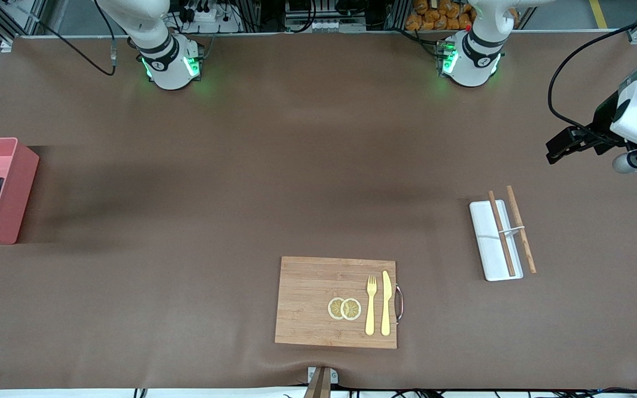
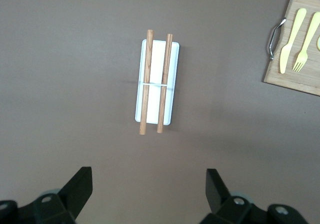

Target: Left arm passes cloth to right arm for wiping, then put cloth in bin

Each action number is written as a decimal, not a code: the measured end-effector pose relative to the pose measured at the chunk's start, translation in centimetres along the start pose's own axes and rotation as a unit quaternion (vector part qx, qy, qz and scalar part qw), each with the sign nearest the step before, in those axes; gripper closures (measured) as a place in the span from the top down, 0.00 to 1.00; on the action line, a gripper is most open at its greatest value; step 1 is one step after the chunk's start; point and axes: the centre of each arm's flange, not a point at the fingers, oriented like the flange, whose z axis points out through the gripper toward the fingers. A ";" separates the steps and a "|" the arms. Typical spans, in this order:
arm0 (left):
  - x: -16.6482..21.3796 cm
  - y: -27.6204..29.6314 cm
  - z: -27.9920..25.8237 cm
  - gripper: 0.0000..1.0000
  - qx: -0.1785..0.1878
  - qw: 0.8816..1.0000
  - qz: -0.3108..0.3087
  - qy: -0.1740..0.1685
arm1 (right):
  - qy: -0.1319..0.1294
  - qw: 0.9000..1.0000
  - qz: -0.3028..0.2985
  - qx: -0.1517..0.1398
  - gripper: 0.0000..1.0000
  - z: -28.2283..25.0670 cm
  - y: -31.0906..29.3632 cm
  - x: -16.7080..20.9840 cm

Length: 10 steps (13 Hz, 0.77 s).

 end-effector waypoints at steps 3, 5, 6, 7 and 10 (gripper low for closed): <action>0.0 0.0 0.0 1.00 0.000 1.000 0.000 0.000 | -0.034 0.998 0.053 0.010 1.00 -0.8 -8.5 2.9; 0.0 0.0 0.0 1.00 0.000 1.000 0.000 0.000 | -0.040 0.993 0.106 0.024 1.00 -0.9 -14.4 4.9; 0.0 0.0 0.0 1.00 0.000 1.000 0.000 0.000 | -0.040 0.990 0.130 0.033 1.00 -1.0 -17.3 5.7; 0.0 0.0 0.0 1.00 0.000 1.000 0.000 0.000 | -0.039 0.987 0.150 0.046 1.00 -1.2 -19.9 6.2; 0.0 0.0 0.0 1.00 0.000 1.000 0.000 0.000 | -0.005 0.981 0.188 0.057 1.00 -2.7 -25.2 5.7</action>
